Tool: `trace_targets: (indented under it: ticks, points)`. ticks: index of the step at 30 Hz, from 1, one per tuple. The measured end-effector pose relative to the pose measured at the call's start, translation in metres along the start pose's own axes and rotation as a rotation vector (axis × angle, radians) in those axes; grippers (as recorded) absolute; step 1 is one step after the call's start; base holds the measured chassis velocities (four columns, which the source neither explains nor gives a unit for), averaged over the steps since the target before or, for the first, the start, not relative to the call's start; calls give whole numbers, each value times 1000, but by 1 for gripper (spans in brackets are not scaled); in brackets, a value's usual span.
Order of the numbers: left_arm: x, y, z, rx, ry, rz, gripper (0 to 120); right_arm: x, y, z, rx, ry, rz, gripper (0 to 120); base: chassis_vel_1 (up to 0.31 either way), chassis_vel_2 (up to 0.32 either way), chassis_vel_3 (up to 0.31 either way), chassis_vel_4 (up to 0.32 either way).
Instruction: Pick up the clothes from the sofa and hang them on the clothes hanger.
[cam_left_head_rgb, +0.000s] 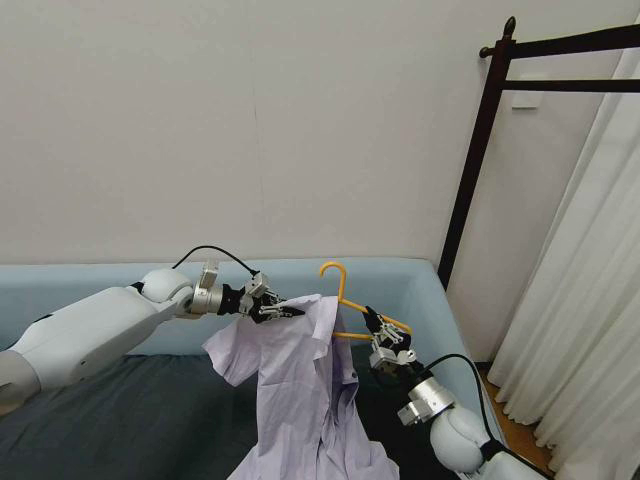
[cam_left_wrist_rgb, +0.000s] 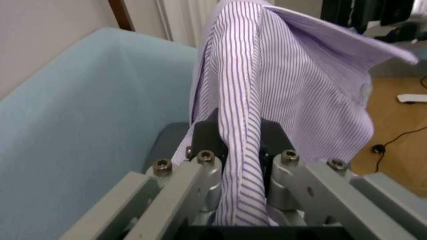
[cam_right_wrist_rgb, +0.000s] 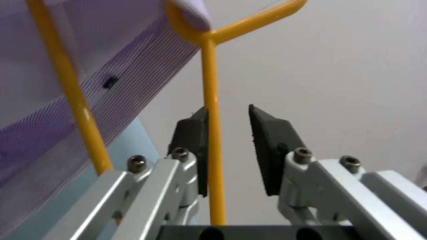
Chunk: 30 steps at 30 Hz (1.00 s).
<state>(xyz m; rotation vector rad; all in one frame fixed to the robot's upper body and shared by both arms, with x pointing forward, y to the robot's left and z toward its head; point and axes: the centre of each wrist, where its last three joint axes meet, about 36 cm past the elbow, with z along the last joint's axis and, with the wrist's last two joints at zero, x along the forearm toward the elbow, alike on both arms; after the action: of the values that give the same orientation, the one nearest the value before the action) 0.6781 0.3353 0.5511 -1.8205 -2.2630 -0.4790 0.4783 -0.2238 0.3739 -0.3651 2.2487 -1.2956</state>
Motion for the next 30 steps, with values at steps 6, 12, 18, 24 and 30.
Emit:
trace_targets:
  ticks: [6, 12, 18, 24, 30]
  points:
    - [13, -6, 12, 4, -12, -20, 8, 17, -1, -23, -139, 2, 6, 51, 0, 0, 0, 0]
    - [33, -23, 46, 41, -5, -58, 8, 51, 11, -41, -332, 92, -46, 69, 0, 0, 0, 0]
    - [64, -48, 85, 95, -58, -158, 8, 63, 28, -30, -449, 278, -152, 93, 0, 0, 0, 0]
    - [90, -80, 125, 163, -73, -223, 8, 56, 47, -18, -532, 444, -256, 100, 0, 0, 0, 0]
    - [114, -121, 169, 236, -63, -270, 8, 36, 84, -16, -722, 609, -311, 100, 0, 0, 0, 0]
